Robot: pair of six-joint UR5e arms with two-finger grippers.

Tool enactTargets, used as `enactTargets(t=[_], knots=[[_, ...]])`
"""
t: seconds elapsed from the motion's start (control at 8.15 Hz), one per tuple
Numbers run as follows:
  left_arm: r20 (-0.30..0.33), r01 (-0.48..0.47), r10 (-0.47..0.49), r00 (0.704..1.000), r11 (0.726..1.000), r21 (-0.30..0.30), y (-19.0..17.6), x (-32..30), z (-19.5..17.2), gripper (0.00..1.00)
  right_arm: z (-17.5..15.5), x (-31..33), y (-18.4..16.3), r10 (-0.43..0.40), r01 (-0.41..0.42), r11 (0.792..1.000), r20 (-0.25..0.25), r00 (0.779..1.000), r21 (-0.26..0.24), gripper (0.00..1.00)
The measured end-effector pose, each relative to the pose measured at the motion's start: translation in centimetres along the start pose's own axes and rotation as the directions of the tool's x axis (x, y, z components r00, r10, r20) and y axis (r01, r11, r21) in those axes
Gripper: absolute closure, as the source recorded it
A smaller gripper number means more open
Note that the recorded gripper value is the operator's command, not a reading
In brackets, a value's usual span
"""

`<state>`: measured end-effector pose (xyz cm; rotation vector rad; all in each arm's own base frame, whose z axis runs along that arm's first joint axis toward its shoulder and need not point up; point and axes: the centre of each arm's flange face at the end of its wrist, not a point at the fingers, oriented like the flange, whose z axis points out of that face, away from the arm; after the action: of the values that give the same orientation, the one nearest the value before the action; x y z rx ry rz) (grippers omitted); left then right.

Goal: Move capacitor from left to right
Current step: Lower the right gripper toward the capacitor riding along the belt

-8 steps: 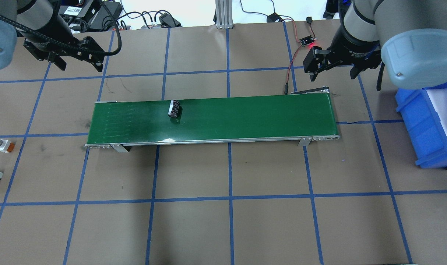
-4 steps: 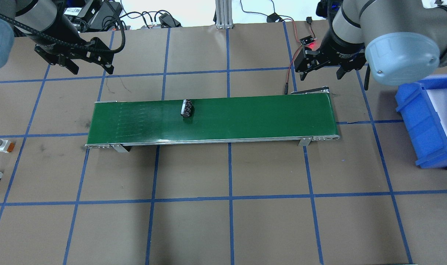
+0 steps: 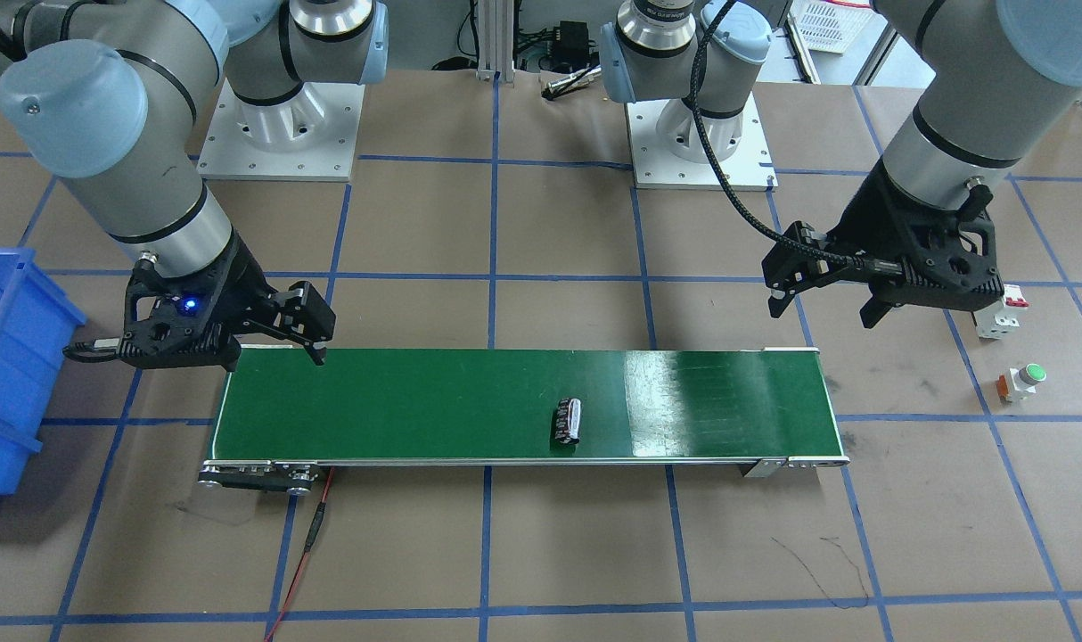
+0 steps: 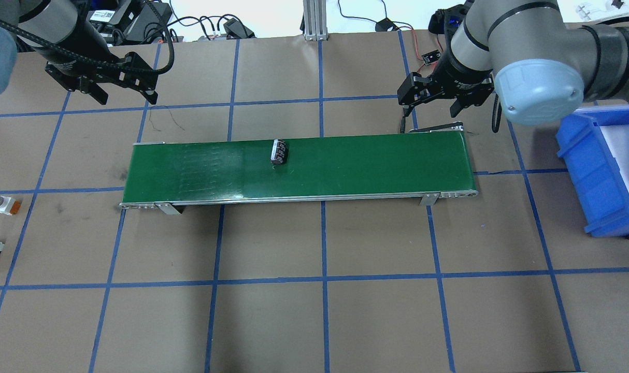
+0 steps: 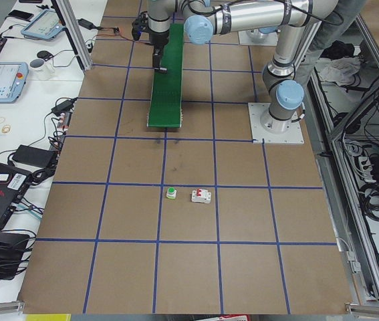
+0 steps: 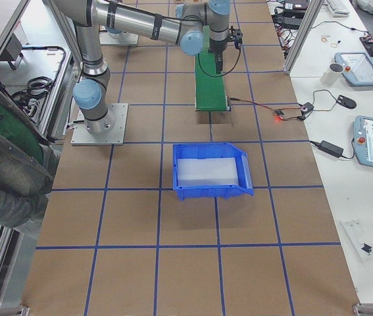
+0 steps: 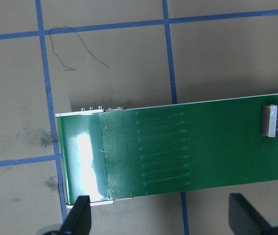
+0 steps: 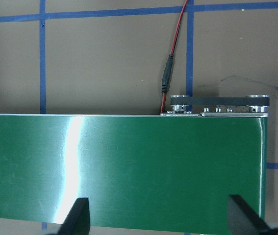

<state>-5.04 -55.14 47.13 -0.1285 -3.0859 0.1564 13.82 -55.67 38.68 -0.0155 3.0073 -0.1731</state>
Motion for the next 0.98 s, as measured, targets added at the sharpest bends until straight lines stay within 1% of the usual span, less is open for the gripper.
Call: enactTargets(t=[0.25,0.37,0.61,0.86,0.98], knots=[[0.000,0.007,-0.007,1.000,1.000,0.003,0.0,0.0,-0.1,0.00,2.3,-0.3,0.1,0.000,0.000,1.000,0.064,0.998,0.000,0.02],[0.001,0.009,-0.009,1.000,1.000,0.000,0.1,-0.1,0.0,0.00,3.3,-0.4,0.0,0.002,-0.001,1.000,0.079,0.997,-0.004,0.03],[0.001,0.010,-0.010,1.000,1.000,-0.006,0.1,-0.1,0.1,0.00,4.3,0.0,0.0,0.011,-0.009,1.000,0.091,0.996,-0.015,0.03],[0.004,0.007,-0.007,1.000,1.000,-0.007,0.2,-0.1,0.0,0.00,5.3,0.8,0.0,0.033,-0.029,0.999,0.125,0.992,-0.032,0.03],[0.022,0.004,-0.004,1.000,1.000,-0.016,0.4,-0.3,-0.2,0.00,5.6,1.0,0.0,0.040,-0.035,0.999,0.134,0.990,-0.040,0.02]])
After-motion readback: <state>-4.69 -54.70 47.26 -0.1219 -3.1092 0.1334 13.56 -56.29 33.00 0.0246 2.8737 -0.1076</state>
